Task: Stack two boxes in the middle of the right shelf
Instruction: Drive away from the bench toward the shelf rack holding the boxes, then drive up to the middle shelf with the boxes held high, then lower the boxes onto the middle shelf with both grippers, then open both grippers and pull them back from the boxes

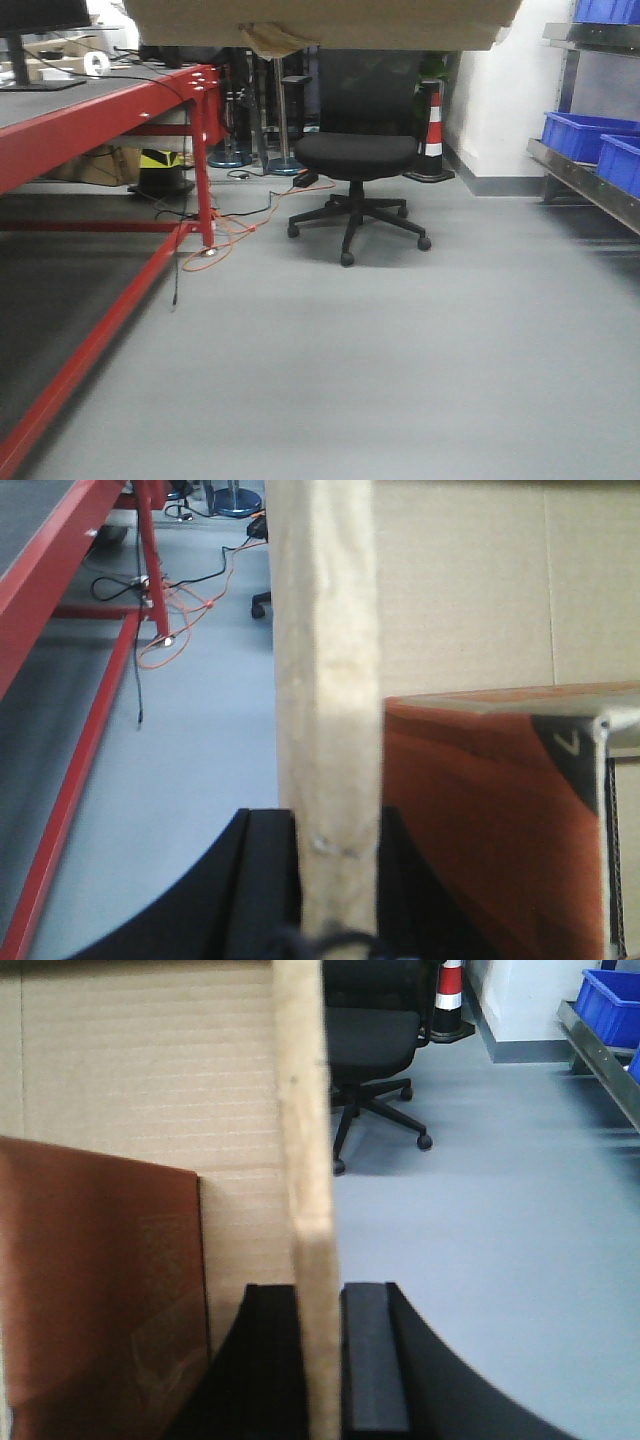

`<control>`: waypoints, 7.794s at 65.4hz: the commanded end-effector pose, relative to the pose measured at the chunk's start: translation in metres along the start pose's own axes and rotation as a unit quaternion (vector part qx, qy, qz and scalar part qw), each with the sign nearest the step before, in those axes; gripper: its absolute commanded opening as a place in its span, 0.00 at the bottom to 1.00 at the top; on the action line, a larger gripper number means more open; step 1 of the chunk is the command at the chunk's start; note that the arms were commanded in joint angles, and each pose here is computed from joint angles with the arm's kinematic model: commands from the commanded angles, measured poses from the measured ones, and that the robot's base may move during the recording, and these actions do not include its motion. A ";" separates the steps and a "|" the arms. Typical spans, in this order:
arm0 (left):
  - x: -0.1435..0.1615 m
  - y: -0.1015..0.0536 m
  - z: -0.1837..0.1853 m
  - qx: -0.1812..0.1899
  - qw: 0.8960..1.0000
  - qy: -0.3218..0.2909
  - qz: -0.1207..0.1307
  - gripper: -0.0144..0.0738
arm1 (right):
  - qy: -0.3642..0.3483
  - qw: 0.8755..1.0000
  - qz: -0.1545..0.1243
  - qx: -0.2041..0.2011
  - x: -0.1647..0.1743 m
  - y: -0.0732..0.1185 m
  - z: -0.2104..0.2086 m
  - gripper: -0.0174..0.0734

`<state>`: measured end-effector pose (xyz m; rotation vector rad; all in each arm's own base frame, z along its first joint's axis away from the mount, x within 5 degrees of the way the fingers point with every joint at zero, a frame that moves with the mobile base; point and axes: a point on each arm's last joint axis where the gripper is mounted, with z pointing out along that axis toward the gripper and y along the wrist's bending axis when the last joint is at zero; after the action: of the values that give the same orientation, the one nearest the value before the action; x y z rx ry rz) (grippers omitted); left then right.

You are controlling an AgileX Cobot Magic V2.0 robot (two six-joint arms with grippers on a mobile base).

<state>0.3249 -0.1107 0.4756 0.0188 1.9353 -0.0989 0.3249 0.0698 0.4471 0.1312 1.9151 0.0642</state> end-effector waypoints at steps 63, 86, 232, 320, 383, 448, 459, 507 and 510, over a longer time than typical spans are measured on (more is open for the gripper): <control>-0.012 0.002 -0.013 0.010 0.999 -0.038 -0.004 0.04 | -0.046 0.999 -0.013 -0.003 -0.012 -0.004 -0.004 0.01; -0.012 0.003 -0.013 0.007 0.999 -0.039 -0.004 0.04 | -0.111 0.992 -0.016 -0.056 -0.024 0.006 -0.007 0.01; -0.012 0.004 -0.013 0.002 0.999 -0.042 0.002 0.04 | -0.162 0.982 -0.017 -0.097 -0.033 0.014 -0.010 0.01; -0.012 0.004 -0.012 0.002 0.999 -0.040 0.002 0.04 | -0.009 1.000 -0.020 -0.007 -0.001 0.011 -0.004 0.01; 0.012 0.000 0.018 -0.019 0.999 0.050 -0.006 0.54 | 0.066 0.998 0.007 0.002 0.018 0.015 0.009 0.58; 0.053 -0.003 -0.024 0.119 0.992 -0.038 0.032 0.04 | -0.035 0.992 -0.025 -0.118 0.065 -0.003 -0.025 0.01; 0.097 0.011 -0.054 0.145 0.985 -0.090 0.031 0.04 | -0.062 0.992 -0.017 -0.109 0.095 -0.032 -0.053 0.01; 0.171 0.056 -0.168 0.179 0.956 -0.232 0.001 0.04 | -0.178 0.975 -0.030 -0.129 0.143 -0.065 -0.156 0.01; 0.171 0.057 -0.169 0.179 0.955 -0.235 0.000 0.04 | -0.186 0.973 -0.029 -0.133 0.142 -0.064 -0.157 0.01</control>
<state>0.1128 -0.0476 0.3694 0.2196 1.4635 -0.4068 0.1275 0.0264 0.3564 -0.0673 1.5744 0.2416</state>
